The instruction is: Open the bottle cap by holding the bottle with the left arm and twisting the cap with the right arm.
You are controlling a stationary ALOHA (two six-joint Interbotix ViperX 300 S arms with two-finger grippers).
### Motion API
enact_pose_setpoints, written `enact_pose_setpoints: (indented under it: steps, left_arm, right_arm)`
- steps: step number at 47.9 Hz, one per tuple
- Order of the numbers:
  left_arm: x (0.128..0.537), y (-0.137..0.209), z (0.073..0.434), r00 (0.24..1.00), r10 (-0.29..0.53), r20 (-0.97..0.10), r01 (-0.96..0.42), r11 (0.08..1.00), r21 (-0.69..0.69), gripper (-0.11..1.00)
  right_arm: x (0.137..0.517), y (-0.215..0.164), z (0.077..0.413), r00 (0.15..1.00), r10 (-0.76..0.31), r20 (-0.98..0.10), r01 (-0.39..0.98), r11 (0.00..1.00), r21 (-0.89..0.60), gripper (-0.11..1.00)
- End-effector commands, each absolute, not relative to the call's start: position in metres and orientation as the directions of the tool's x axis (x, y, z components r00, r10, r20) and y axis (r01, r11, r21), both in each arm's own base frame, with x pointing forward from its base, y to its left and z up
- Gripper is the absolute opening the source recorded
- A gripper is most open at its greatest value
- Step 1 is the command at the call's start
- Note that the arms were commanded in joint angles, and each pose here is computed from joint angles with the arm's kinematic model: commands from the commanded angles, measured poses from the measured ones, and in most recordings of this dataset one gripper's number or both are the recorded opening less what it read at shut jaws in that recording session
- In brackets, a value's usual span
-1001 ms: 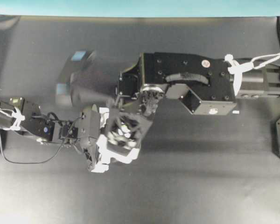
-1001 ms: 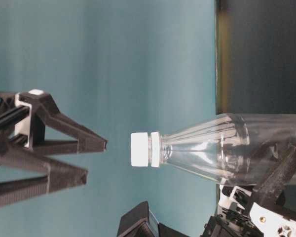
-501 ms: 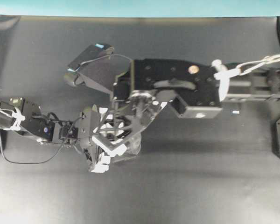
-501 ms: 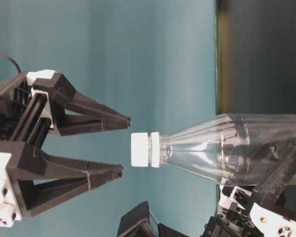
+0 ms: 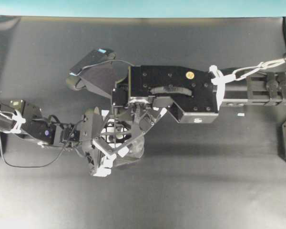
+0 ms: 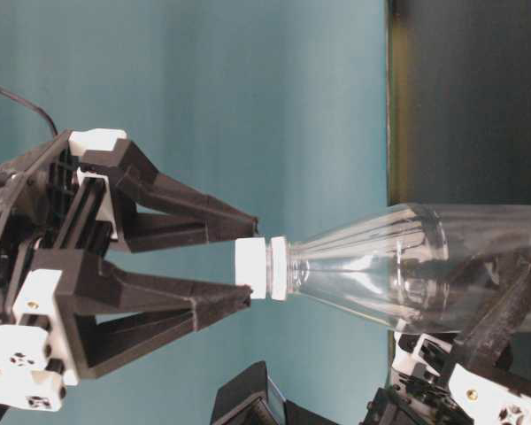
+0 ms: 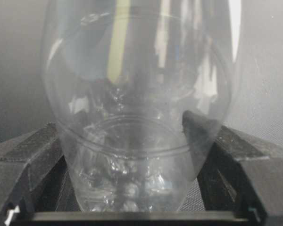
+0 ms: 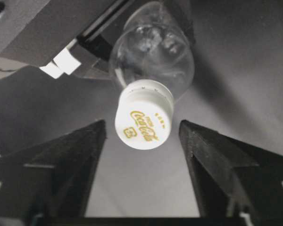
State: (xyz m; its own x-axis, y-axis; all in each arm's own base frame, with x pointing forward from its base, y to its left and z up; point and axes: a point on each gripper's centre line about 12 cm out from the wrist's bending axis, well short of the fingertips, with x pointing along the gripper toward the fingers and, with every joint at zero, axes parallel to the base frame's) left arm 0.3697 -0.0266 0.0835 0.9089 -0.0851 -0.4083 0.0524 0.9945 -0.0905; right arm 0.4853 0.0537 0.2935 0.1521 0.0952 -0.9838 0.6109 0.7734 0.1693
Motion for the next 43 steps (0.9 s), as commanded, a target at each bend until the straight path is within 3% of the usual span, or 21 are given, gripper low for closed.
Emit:
enact_pose_setpoints:
  steps: [1,9,17,28,36,43]
  left_arm:
    - [0.3666,-0.0294,0.0754,0.894,-0.093,-0.438,0.058,0.994,-0.091,0.81]
    - [0.3661,-0.0294,0.0751,0.894,-0.093,-0.439,0.058,0.994,-0.091,0.81]
    - [0.3661,-0.0294,0.0751,0.894,-0.093,-0.439,0.058,0.994,-0.091,0.81]
    - [0.3661,-0.0294,0.0751,0.894,-0.093,-0.439,0.058,0.994,-0.093,0.81]
    - [0.3662,-0.0294,0.0756,0.894,-0.093,-0.438,0.058,0.994,-0.093,0.81]
    - [0.3661,-0.0292,0.0751,0.894,-0.092,-0.439,0.056,0.994,-0.093,0.81]
  right_arm:
    - [0.4854,0.0595,0.2940,0.162,0.097,-0.982,0.598,0.782,0.175,0.56]
    - [0.4865,0.0596,0.2926,0.172,0.098,-0.980,0.555,0.812,0.178,0.37]
    - [0.4874,0.0597,0.2923,0.180,0.098,-0.979,0.437,0.883,0.169,0.37]
    - [0.4882,0.0583,0.2933,0.189,0.099,-0.977,0.092,0.989,0.118,0.37]
    - [0.4900,0.0586,0.2932,0.204,0.101,-0.974,-0.158,0.985,0.069,0.37]
    - [0.4914,0.0562,0.2933,0.216,0.100,-0.971,-0.257,0.965,0.042,0.37]
